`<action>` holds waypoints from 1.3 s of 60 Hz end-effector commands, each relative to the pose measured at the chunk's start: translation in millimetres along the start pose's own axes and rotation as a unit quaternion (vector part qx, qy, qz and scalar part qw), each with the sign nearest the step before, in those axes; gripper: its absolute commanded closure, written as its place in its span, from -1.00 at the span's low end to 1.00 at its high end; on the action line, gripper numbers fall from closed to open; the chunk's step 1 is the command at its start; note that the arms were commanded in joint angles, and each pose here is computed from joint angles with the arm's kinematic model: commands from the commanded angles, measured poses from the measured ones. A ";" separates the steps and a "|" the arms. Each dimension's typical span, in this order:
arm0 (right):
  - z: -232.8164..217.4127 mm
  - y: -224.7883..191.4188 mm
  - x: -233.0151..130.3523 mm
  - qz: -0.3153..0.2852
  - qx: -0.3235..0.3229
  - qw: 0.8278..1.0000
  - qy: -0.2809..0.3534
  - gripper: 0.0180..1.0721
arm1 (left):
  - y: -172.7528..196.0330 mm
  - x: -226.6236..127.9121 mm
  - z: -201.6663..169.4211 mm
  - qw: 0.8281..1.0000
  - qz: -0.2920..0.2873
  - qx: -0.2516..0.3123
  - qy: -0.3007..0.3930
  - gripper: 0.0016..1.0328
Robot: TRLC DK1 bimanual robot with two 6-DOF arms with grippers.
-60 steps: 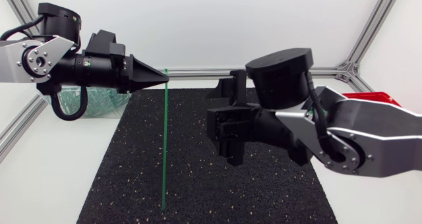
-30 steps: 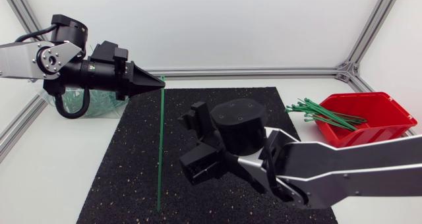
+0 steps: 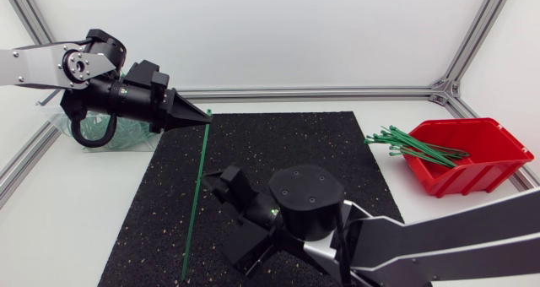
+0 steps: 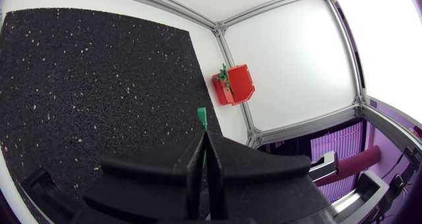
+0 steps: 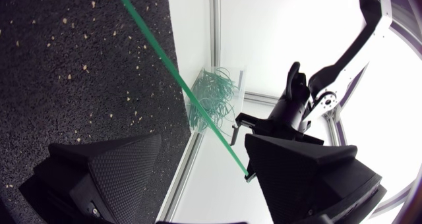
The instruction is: Take a green cable tie from the red box, thread the tail through the head to close it, then place it in the transparent bin on the left.
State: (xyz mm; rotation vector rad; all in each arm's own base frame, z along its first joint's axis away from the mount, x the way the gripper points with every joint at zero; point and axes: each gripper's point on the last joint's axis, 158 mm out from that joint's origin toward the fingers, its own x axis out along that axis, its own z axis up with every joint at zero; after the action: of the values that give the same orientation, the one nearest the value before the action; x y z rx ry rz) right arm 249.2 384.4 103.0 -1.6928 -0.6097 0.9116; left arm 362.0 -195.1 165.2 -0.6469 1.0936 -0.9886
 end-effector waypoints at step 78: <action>78.7 53.3 15.1 0.000 -0.170 0.979 -0.116 0.32 | -6.5 23.7 -3.8 0.998 -0.018 0.056 0.039 0.94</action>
State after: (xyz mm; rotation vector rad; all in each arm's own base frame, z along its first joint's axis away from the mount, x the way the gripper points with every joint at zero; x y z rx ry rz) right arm 198.0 427.1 41.2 -1.8748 -0.9411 1.0605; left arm 355.7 -215.2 155.5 -0.5558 1.1041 -1.0776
